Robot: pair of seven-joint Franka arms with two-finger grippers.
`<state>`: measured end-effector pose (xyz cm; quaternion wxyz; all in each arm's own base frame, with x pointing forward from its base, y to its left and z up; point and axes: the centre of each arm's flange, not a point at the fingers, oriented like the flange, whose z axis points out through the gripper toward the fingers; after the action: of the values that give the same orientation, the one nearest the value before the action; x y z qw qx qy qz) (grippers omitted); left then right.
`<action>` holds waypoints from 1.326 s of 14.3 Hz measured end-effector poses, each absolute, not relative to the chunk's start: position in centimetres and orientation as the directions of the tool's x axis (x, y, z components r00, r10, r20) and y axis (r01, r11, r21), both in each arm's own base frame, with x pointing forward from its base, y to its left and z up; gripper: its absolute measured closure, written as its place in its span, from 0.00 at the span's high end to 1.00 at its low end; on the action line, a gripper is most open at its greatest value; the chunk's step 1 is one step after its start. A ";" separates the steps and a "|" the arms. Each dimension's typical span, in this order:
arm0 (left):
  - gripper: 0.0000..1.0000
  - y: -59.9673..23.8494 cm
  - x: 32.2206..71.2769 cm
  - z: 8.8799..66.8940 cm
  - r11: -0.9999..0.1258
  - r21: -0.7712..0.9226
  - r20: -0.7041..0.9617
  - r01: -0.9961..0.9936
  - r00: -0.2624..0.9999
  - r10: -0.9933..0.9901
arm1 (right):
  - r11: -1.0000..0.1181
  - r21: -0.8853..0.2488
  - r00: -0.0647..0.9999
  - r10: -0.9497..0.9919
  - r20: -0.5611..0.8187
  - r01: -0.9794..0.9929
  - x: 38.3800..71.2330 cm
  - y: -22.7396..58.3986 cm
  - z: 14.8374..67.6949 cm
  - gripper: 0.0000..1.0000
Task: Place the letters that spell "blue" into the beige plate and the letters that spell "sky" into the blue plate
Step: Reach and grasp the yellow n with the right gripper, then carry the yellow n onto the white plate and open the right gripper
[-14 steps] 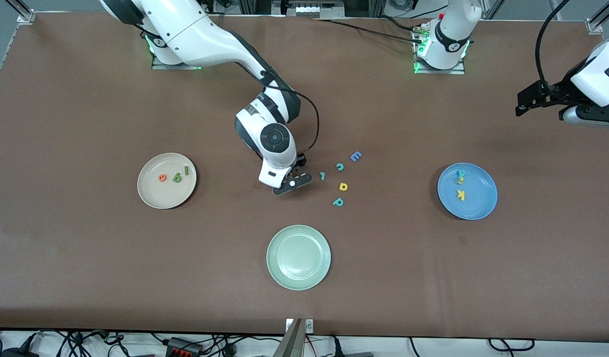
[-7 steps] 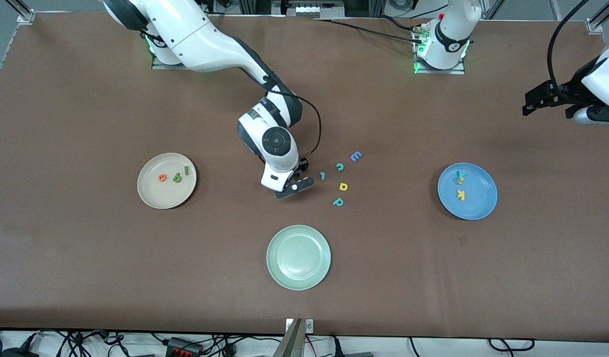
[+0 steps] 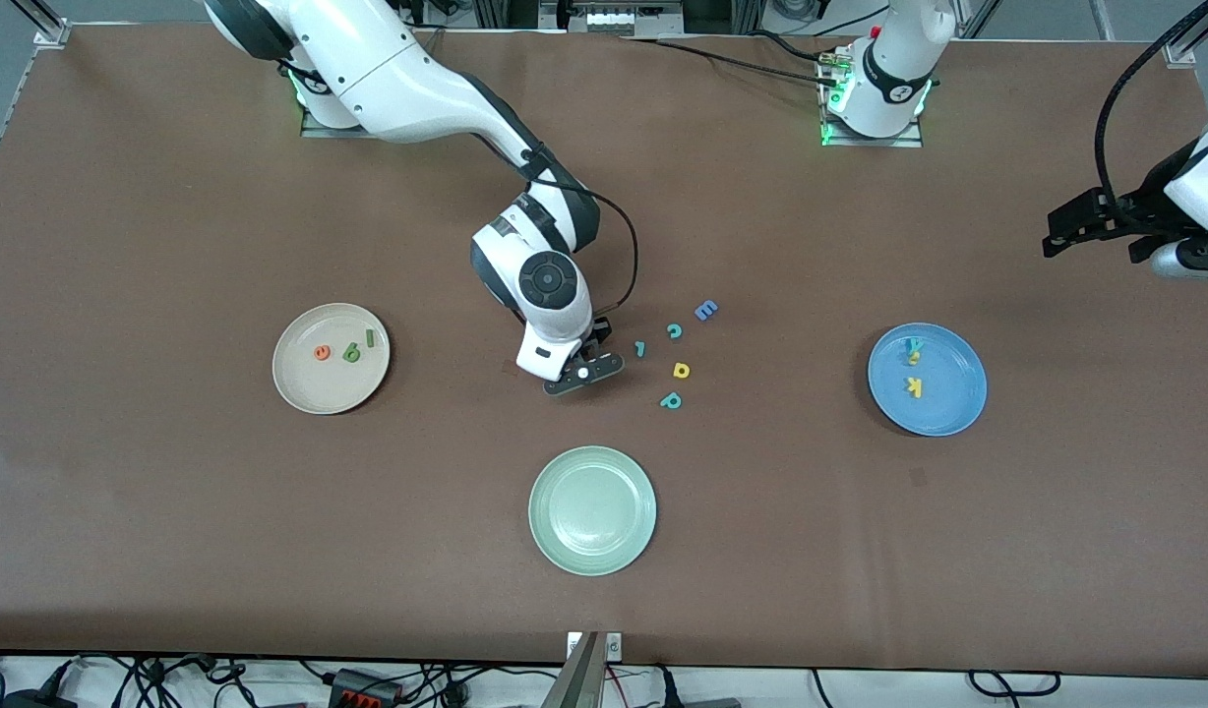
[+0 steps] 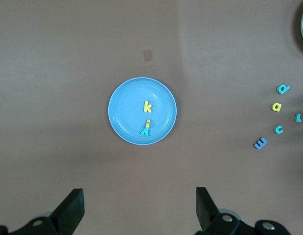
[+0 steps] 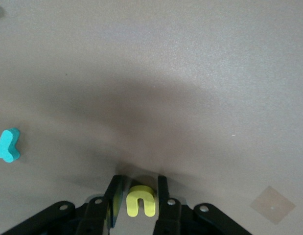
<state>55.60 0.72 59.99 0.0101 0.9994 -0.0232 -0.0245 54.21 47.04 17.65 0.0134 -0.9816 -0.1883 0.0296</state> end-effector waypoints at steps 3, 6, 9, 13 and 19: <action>1.00 0.6 55.6 60.2 -0.999 0.021 -0.044 -0.048 0.998 -0.049 | -0.931 -0.036 0.930 0.364 -0.056 0.363 54.1 47.1 17.6 0.38; 1.00 0.6 55.9 60.0 -0.999 0.020 -0.034 -0.048 0.998 -0.049 | -0.934 -0.027 0.931 0.357 -0.079 0.356 53.9 47.0 17.6 0.39; 1.00 0.6 56.9 59.4 -0.999 0.019 -0.010 -0.048 0.999 -0.048 | -0.934 -0.025 0.930 0.357 -0.084 0.356 53.9 47.0 17.6 0.39; 1.00 0.6 57.2 59.0 -0.999 0.019 -0.012 -0.048 0.999 -0.048 | -0.935 -0.023 0.931 0.355 -0.086 0.355 53.9 47.0 17.7 0.25; 1.00 0.4 57.2 59.2 -0.999 0.019 -0.006 -0.050 0.999 -0.051 | -0.958 -0.011 0.956 0.286 -0.067 0.286 56.7 44.5 19.7 0.26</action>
<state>57.25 0.44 59.24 0.0093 0.9996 -0.0253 -0.0035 56.70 44.46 19.72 0.0005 -0.9889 -0.1444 0.0341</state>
